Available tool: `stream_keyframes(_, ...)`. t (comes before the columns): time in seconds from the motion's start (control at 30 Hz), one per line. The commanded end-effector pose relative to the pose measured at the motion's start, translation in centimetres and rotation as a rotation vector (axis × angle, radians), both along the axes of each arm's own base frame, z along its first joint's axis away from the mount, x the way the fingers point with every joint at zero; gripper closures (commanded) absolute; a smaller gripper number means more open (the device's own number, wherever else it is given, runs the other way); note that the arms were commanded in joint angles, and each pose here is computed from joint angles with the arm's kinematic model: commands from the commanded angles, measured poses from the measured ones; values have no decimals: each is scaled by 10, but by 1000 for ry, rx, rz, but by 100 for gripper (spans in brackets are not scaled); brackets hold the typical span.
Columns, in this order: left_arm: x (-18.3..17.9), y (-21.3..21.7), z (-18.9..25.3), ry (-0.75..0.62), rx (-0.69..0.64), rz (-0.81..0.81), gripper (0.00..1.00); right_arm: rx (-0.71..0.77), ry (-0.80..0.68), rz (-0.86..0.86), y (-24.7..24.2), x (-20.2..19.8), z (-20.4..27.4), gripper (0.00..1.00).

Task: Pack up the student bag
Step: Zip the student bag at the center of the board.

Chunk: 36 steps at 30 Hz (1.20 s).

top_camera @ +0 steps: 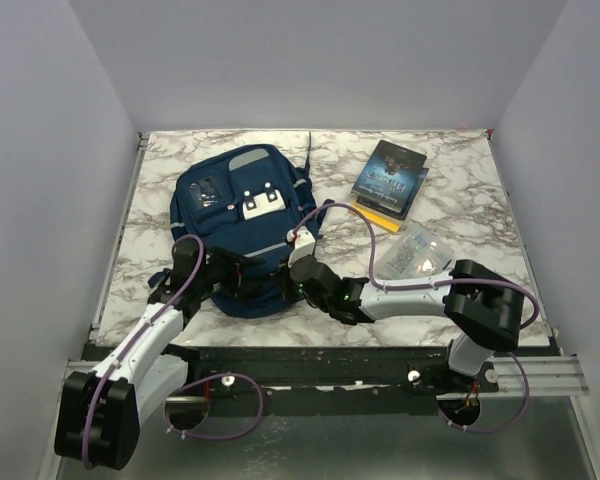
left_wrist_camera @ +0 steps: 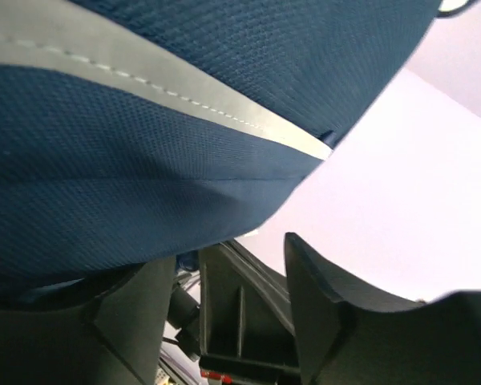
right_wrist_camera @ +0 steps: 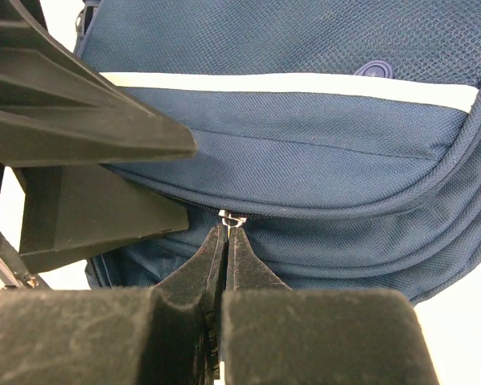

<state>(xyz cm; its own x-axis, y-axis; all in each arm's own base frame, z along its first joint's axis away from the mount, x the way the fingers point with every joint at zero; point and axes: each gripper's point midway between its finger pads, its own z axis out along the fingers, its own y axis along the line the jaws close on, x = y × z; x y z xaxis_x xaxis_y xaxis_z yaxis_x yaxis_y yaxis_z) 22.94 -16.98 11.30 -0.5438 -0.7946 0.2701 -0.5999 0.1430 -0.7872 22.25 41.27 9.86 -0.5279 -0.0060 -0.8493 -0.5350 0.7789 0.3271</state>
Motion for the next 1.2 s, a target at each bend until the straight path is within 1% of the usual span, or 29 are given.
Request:
stream_keyframes(0.0,19,14,-21,19,92,97,49,6,-42,-3,2,-4,14,99)
stream_keyframes(0.1,20,19,-37,36,152,86,60,-33,-58,0,-6,-5,9,99)
stream_keyframes(0.13,21,21,-41,36,175,75,65,-47,-65,1,-9,-5,8,99)
stream_keyframes(0.2,23,28,-47,31,207,62,79,-70,-84,-4,-19,-5,5,99)
stream_keyframes(0.27,25,39,-51,14,241,68,86,-119,-106,-25,-33,-3,0,99)
stream_keyframes(0.37,25,56,-50,-14,296,69,100,-226,-132,-97,-64,3,-9,99)
stream_keyframes(0.47,26,69,-43,-74,371,42,100,-315,-180,-158,-92,9,-12,99)
stream_keyframes(0.53,25,73,-38,-107,405,10,100,-359,-198,-203,-102,14,-9,99)
stream_keyframes(0.63,22,68,-31,-138,386,-46,100,-361,-206,-198,-97,16,1,99)
stream_keyframes(0.7,19,58,-26,-148,322,-72,100,-304,-172,-142,-81,10,8,99)
stream_keyframes(0.8,15,40,-15,-153,194,-115,100,-100,-75,-13,-42,-11,31,99)
stream_keyframes(0.83,13,36,-12,-149,162,-123,100,-45,-57,51,-27,-20,39,96)
stream_keyframes(0.87,11,34,-10,-147,141,-128,100,3,-46,115,-14,-27,45,89)
stream_keyframes(0.9,9,32,-7,-146,115,-123,100,33,-30,135,-4,-30,49,76)
stream_keyframes(0.93,7,30,-5,-142,94,-120,100,54,-1,144,3,-32,49,68)
stream_keyframes(1.0,4,27,1,-139,49,-109,100,76,62,142,17,-34,46,64)
stream_keyframes(1.07,2,25,7,-151,32,-110,100,107,123,131,30,-35,43,57)
stream_keyframes(1.17,-1,24,9,-133,-4,-87,100,131,183,50,36,-28,35,55)
